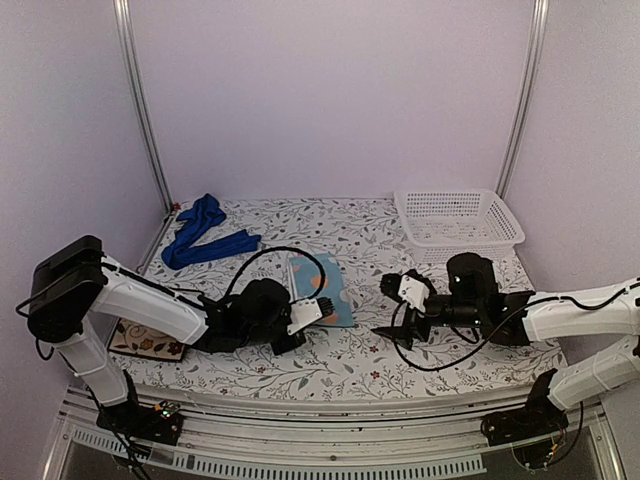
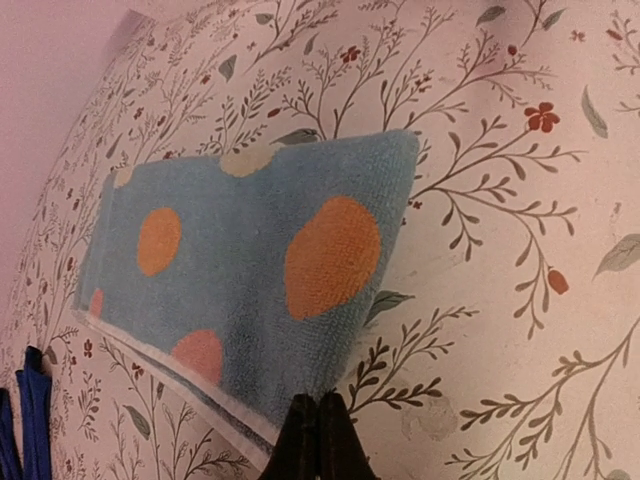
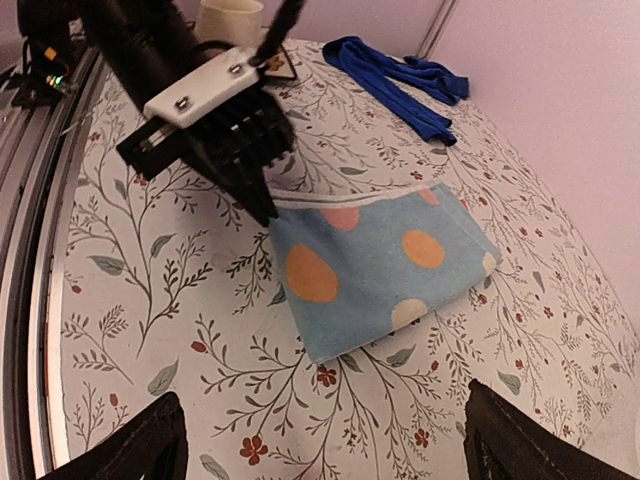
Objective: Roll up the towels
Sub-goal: Rotate the towel at the center of the board, then roll the towel at the center of the board.
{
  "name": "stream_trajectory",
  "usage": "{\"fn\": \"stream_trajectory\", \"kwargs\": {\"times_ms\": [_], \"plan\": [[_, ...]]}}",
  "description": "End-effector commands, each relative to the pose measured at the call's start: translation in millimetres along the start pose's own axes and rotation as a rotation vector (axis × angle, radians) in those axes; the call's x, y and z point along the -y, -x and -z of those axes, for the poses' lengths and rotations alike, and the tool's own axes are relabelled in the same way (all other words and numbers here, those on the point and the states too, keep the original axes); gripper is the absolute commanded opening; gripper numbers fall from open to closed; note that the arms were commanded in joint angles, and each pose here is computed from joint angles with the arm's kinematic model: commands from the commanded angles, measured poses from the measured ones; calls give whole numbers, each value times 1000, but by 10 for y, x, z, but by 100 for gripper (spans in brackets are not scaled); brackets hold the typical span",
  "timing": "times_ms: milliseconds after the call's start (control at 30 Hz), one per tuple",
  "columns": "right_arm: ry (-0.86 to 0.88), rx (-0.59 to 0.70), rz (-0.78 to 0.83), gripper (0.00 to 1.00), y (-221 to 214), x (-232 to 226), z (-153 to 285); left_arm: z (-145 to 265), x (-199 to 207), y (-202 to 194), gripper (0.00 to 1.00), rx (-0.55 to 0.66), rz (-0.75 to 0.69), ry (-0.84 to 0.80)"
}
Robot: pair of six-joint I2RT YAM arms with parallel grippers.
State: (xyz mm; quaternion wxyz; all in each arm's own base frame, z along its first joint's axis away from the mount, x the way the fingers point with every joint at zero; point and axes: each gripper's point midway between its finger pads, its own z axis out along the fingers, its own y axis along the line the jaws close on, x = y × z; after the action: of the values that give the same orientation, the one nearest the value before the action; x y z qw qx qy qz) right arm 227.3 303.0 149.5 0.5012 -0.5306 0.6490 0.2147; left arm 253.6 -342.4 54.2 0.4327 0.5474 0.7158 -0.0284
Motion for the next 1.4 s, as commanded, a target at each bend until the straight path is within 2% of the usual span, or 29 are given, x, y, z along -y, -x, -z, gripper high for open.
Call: {"fn": "stream_trajectory", "kwargs": {"times_ms": [0,167,433,667,833,1000,1233,1300,1333,1367], "plan": [[-9,-18,334,96,-19,-163,-278,15,17,-42,0,-4,37,-39],[-2,-46,495,89,-144,-178,-507,-3,5,-102,0,-31,46,-37],[-26,-129,686,85,-510,-205,-879,1,-13,-114,0,-43,56,-33],[-92,-167,766,83,-671,-110,-1094,-33,-2,-168,0,-70,54,-31],[-72,-168,789,80,-706,-134,-1189,-31,-2,-179,0,-75,58,-31],[-44,-201,798,64,-759,-135,-1298,-5,-13,-170,0,-72,66,-29],[-58,-226,797,48,-784,-83,-1380,7,-24,-172,0,-71,71,-23],[-54,-232,794,37,-798,-83,-1395,13,-14,-171,0,-72,72,-26],[-49,-238,792,28,-809,-87,-1402,18,-13,-170,0,-71,74,-25],[-39,-248,782,16,-829,-97,-1406,28,-17,-163,0,-69,75,-22]]}}
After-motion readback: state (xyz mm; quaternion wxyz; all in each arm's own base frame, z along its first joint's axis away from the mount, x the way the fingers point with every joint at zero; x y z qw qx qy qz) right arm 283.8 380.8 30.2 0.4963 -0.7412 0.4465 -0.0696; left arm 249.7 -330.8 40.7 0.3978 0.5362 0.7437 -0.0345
